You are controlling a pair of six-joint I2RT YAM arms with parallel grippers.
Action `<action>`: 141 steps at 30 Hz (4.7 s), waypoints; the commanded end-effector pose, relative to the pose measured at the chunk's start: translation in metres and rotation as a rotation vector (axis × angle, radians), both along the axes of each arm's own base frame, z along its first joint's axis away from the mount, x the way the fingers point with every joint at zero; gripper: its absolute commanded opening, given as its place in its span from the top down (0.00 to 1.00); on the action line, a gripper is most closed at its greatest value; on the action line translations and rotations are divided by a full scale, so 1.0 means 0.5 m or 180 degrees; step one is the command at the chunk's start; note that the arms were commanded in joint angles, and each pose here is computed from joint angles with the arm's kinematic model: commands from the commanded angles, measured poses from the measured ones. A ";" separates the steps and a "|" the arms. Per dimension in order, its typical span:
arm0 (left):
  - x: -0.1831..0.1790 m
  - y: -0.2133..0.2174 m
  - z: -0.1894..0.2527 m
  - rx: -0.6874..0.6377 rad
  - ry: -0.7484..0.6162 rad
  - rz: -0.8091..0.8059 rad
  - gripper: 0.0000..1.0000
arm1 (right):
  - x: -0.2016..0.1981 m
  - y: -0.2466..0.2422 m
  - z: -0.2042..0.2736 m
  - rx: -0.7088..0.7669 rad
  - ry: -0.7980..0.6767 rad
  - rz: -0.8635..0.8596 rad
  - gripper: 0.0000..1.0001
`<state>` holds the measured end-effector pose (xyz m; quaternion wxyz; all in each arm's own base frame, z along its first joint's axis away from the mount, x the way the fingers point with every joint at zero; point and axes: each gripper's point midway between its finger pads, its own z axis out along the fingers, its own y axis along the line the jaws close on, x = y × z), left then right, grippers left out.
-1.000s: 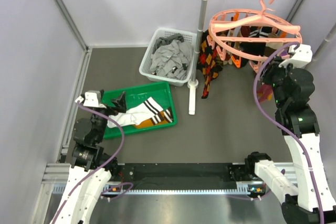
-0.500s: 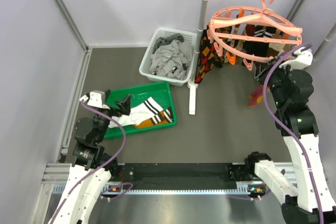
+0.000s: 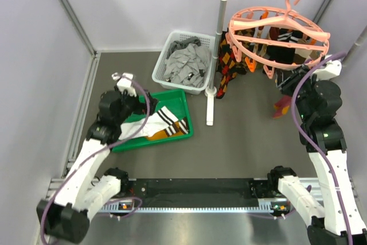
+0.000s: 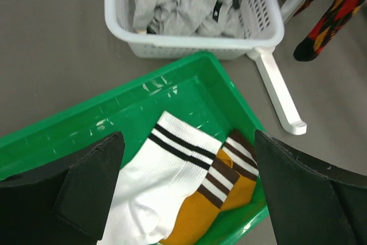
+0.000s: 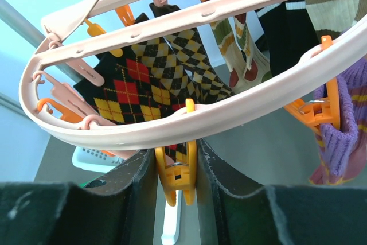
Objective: Clip the socks to the hanger
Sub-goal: Open the clamp at the hanger, then pick up the sock from the bin, then clamp the sock onto the hanger.
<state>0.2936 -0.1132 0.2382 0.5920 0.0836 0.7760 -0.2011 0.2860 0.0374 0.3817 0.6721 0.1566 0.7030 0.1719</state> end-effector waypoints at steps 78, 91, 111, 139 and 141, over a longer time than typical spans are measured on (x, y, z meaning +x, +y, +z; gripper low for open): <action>-0.030 -0.308 0.253 -0.0378 -0.0538 -0.1412 1.00 | -0.016 0.027 0.057 0.0084 -0.0270 0.0233 1.00; -0.094 -0.526 0.309 -0.0896 -0.0948 -0.2110 1.00 | -0.017 0.051 0.063 0.0211 -0.0280 0.0429 1.00; -0.107 -0.754 0.261 -0.0970 -0.0875 -0.2587 1.00 | -0.013 0.072 0.048 0.0236 -0.0198 0.0603 1.00; -0.089 -0.799 0.252 -0.0720 -0.0865 -0.2588 1.00 | -0.008 0.075 0.011 0.0116 -0.0046 0.0645 1.00; -0.089 -0.798 0.257 -0.0721 -0.0885 -0.2582 1.00 | -0.007 0.072 0.007 0.0110 -0.0033 0.0625 1.00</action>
